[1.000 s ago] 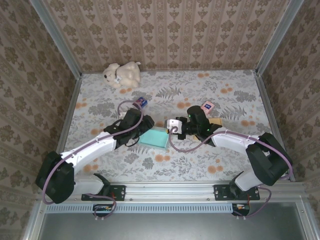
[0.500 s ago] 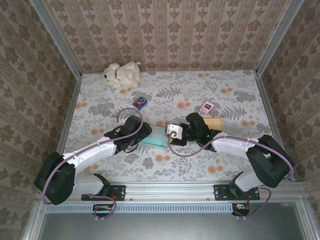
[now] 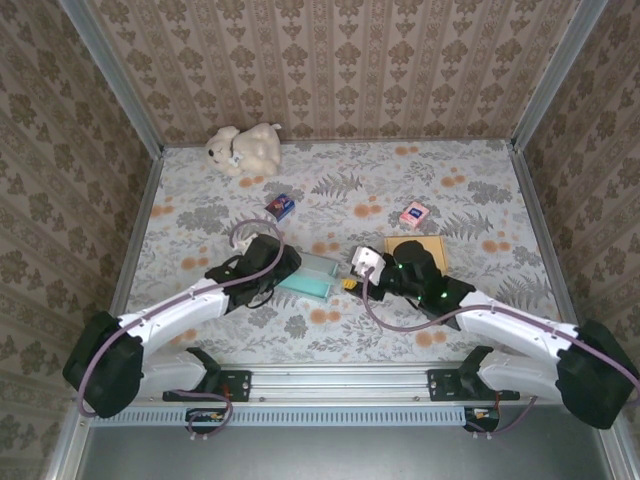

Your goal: Fold the paper box

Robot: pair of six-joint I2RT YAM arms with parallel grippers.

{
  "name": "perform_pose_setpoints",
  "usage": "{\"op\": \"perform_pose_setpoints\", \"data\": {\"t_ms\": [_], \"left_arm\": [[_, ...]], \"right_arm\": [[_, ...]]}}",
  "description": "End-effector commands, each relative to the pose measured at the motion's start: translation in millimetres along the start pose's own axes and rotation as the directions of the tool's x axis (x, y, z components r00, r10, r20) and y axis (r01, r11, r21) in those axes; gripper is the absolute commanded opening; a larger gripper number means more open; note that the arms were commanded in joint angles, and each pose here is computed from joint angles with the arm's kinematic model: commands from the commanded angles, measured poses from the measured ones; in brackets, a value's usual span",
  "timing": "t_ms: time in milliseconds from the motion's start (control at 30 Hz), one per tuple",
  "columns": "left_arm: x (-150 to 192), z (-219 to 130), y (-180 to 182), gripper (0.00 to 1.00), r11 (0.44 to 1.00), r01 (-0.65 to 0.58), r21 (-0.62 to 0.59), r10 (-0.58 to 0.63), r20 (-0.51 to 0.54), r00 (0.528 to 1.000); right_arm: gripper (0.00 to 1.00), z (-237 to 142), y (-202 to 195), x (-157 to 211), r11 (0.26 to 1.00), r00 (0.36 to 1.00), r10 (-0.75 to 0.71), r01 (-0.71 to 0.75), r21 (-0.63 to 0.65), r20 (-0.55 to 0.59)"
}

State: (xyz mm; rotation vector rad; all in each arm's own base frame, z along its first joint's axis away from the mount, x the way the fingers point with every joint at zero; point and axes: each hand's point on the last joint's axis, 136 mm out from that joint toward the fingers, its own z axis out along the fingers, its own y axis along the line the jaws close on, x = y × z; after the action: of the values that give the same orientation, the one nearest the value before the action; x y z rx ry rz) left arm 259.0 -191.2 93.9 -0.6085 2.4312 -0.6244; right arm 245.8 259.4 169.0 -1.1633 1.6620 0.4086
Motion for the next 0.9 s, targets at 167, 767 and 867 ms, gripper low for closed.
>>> {"op": "perform_pose_setpoints", "data": {"t_ms": [167,767,867], "left_arm": [[2.9,-3.3,13.4,0.79,0.999,-0.001,-0.036,0.002,0.025,1.000],[17.1,1.2,21.9,0.79,0.996,-0.053,-0.072,0.055,0.026,0.998],[19.9,1.1,23.4,0.79,0.995,-0.065,-0.074,0.067,0.026,0.997]], "right_arm": [[0.62,-33.9,-25.8,-32.0,0.876,0.883,0.469,-0.464,0.134,-0.010],[0.63,20.6,-6.0,-3.1,0.748,0.779,0.627,-0.596,0.292,-0.015],[0.63,35.0,-3.2,4.7,0.748,0.775,0.630,-0.592,0.300,-0.040]]}}
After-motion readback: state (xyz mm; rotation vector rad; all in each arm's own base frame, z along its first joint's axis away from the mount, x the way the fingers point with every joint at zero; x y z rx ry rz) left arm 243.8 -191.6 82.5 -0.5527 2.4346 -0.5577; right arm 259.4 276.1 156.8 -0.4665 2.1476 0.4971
